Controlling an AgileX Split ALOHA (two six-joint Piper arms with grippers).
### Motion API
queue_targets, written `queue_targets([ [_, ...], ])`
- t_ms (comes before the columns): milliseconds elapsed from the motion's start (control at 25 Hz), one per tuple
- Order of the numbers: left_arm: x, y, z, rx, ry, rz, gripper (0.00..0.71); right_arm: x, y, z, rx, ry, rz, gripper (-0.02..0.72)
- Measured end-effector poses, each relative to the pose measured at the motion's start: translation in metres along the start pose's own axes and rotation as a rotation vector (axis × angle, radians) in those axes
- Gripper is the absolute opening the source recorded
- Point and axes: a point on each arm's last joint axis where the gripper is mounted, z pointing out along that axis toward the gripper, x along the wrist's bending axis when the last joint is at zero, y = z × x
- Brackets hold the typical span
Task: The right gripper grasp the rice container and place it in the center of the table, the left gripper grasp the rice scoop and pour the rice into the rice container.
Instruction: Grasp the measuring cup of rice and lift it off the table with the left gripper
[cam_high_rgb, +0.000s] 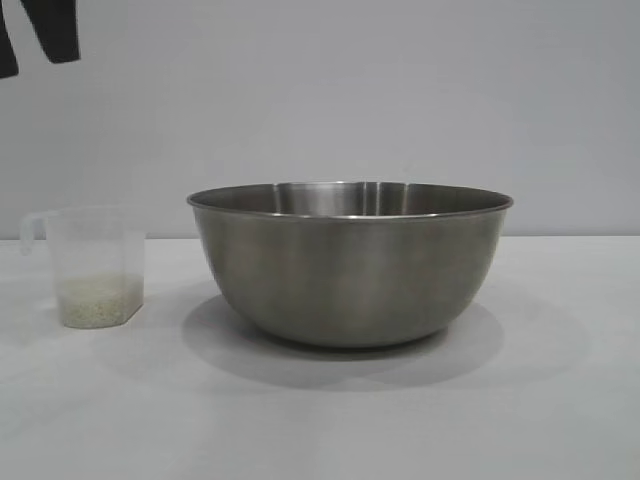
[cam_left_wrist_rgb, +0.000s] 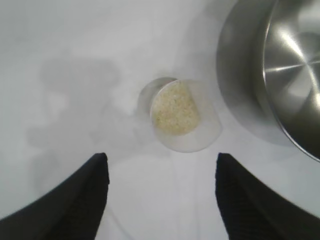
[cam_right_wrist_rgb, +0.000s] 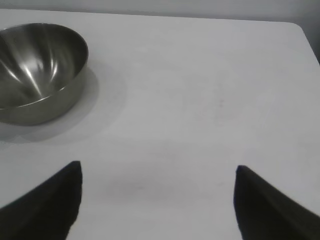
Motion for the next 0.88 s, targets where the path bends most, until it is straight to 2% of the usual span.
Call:
queue_targets([
  [240,-0.004,-0.035,0.000,-0.001,0.007,-0.016,0.424,0.000,0.000,0.000,0.000,0.000,0.000,0.534],
  [680,-0.012,-0.113,0.013,-0.239,0.012,-0.120,0.424,0.000,0.000,0.000,0.000,0.000,0.000,0.534],
  [880,-0.011,-0.145,0.020,-0.400,0.031,-0.204,0.424,0.000,0.000,0.000,0.000,0.000,0.000,0.534],
])
